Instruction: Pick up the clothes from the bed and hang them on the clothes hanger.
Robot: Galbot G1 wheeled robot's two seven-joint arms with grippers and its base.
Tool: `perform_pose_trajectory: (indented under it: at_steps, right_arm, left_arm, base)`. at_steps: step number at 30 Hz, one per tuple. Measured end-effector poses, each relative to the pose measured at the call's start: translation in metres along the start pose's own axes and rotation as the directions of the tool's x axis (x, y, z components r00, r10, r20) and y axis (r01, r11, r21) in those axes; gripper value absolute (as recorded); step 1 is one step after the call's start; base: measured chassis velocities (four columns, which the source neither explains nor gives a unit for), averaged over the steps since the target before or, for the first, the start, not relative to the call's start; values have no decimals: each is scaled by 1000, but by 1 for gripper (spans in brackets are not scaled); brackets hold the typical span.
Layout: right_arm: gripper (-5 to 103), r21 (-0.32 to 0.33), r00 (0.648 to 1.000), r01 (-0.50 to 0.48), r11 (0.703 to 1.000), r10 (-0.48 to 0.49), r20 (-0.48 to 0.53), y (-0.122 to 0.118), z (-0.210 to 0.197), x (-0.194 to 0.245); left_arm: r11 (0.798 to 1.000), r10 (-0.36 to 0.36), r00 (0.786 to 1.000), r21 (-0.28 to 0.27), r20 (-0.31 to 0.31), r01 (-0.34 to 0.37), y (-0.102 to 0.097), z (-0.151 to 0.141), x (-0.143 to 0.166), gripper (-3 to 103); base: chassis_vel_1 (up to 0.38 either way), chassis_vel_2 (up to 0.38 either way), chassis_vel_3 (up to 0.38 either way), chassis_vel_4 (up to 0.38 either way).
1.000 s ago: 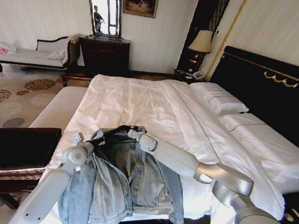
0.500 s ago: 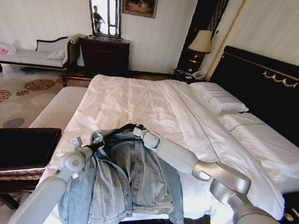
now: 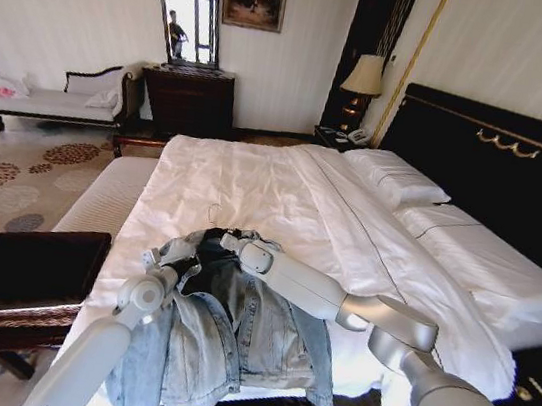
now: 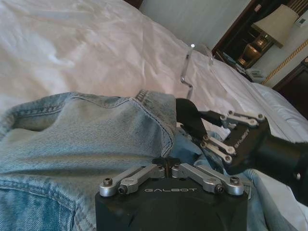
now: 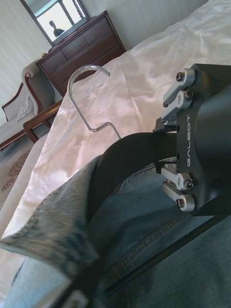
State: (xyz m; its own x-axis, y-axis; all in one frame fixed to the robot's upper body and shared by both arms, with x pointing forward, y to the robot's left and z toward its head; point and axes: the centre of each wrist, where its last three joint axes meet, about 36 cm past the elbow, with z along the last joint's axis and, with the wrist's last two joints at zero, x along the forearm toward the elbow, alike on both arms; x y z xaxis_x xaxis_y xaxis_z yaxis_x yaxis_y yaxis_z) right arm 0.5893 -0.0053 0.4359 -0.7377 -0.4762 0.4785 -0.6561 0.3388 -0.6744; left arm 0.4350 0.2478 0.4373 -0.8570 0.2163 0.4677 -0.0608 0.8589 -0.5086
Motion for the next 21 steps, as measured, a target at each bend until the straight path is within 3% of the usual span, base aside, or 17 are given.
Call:
perform_pose_trajectory:
  at_steps: [9, 12, 17, 21]
  right_arm:
    - [30, 4, 1000, -1, 1000, 1, -22, 5, -6, -15]
    - [29, 12, 999, -7, 1000, 8, -41, 5, -1, -21]
    - [29, 20, 998, -22, 1000, 23, -58, 1, 4, -21]
    - [29, 27, 995, -39, 999, 41, -86, -1, 6, -23]
  left_arm:
    - [999, 16, 1000, -36, -14, -16, -17, 14, 4, 1]
    - [997, 3, 1000, -78, -12, -4, -17, 23, 9, 1]
    - [980, -87, 996, -178, 26, 90, 0, 31, 4, 1]
    - [976, -116, 992, -181, 44, 122, 6, 26, 3, 1]
  base:
    - [0, 0, 0, 0]
    - [0, 0, 0, 0]
    - [0, 0, 0, 0]
    - [0, 0, 0, 0]
